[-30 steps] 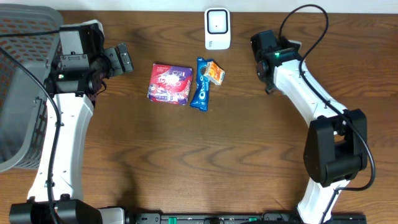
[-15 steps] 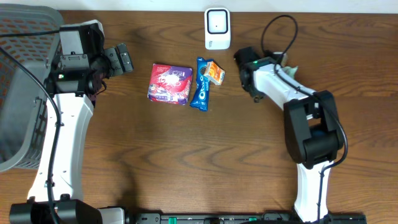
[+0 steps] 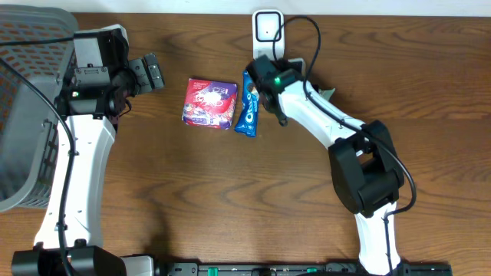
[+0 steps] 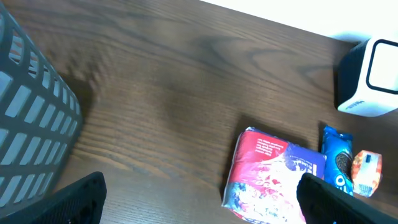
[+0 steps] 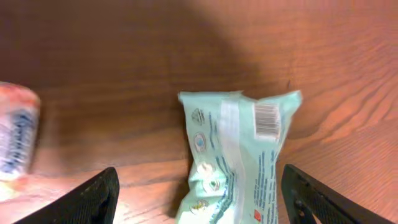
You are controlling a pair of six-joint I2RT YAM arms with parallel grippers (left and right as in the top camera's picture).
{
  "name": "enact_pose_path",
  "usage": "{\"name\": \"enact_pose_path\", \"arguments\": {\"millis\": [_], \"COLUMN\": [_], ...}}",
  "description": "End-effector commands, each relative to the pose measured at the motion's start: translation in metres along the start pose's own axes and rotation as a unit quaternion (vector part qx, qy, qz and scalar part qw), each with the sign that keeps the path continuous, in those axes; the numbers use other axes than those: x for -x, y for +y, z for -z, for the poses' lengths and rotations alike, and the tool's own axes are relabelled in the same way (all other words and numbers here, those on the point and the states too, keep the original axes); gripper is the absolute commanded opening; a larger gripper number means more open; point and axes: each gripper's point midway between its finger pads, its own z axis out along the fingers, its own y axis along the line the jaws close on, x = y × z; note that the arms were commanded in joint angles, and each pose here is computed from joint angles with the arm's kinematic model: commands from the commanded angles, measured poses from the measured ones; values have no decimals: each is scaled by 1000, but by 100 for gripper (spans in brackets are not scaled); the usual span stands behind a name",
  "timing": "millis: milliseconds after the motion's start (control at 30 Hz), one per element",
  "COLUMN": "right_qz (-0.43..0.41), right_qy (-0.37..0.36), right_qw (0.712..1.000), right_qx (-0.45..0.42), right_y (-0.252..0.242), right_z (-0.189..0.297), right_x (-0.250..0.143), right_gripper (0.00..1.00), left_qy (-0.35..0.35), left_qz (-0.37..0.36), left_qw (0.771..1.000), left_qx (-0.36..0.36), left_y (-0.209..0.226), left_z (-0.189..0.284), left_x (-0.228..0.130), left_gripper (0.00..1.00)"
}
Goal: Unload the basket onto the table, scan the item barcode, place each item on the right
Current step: 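Hold the wipes pack barcode up to the scanner with the right gripper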
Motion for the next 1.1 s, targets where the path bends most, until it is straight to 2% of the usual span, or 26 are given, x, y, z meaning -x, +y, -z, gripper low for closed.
{"name": "enact_pose_path", "arguments": {"millis": [0, 133, 233, 333, 667, 867, 967, 1067], "right_qz": [-8, 8, 23, 36, 43, 25, 20, 19], "right_qy": [-13, -7, 5, 17, 51, 77, 84, 87], "right_qw": [1000, 1000, 1000, 999, 997, 997, 996, 996], "right_qx": [-1, -3, 19, 19, -25, -3, 2, 2], "right_y": [-14, -26, -18, -15, -33, -32, -31, -31], "right_z": [15, 30, 33, 27, -14, -42, -55, -64], "right_x": [27, 39, 35, 25, -9, -31, -43, -53], "right_gripper": [80, 80, 71, 70, 73, 73, 72, 67], "left_qy": [5, 5, 5, 5, 5, 5, 5, 5], "left_qz": [-1, -1, -1, -1, -1, -1, 0, -1], "left_qw": [1000, 1000, 1000, 1000, 1000, 1000, 1000, 1000], "left_qx": [6, 6, 6, 6, 6, 6, 6, 6], "left_y": [3, 3, 3, 3, 3, 3, 3, 3], "left_z": [-3, -3, -3, -3, -3, -3, -3, -3], "left_x": [-3, -3, -3, -3, -3, -3, -3, -3], "left_gripper": [98, 98, 98, 98, 98, 98, 98, 98]}}
